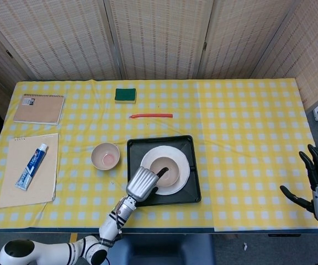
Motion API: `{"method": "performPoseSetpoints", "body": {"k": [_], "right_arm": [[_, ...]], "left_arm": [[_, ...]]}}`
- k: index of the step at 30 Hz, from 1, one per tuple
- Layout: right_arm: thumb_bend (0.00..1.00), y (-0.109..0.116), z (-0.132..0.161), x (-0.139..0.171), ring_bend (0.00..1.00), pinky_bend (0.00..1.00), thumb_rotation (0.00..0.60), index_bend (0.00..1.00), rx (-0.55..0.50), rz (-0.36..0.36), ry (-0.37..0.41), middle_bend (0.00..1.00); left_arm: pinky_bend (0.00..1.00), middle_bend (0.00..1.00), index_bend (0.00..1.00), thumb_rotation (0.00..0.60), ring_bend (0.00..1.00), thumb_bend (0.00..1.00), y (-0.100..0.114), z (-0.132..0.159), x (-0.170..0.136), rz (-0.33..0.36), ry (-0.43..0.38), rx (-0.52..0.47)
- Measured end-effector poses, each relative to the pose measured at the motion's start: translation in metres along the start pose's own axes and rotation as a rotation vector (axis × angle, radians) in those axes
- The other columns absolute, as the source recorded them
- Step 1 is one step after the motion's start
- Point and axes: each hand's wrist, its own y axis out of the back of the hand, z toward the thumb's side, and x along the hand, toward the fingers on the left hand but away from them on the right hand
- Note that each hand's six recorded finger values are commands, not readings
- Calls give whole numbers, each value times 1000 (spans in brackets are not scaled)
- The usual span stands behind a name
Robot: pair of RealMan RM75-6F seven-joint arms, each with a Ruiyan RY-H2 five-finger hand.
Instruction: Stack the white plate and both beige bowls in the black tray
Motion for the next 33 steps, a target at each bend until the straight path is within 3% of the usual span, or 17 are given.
{"method": "performPoseSetpoints", "body": {"k": [6,9,14,23,28,33], "right_arm": [[161,1,3,2,0,0,600,0,4,-11,9,0],[160,1,4,3,0,0,600,0,2,-8,14,0],[161,1,10,6,0,0,600,0,-2,-14,34,0],[160,-4,16,8,0,0,600,0,-12,-10,48,0],[161,-8,18,7,0,0,600,0,-8,-2,48,0],[161,-12,17,6,0,0,600,0,-15,21,44,0]], "left_arm": [[1000,1000,234,600,1000,173,17,0,-12,16,-10,19],[1000,1000,293,600,1000,175,28,-11,-20,27,1,45],[1000,1000,408,600,1000,338,44,-50,-39,42,81,89],[1000,1000,454,600,1000,384,43,-119,-72,-74,247,142],[1000,1000,465,600,1000,385,32,-132,-75,-152,267,143],[1000,1000,473,600,1000,385,28,-138,-72,-150,277,150]]}}
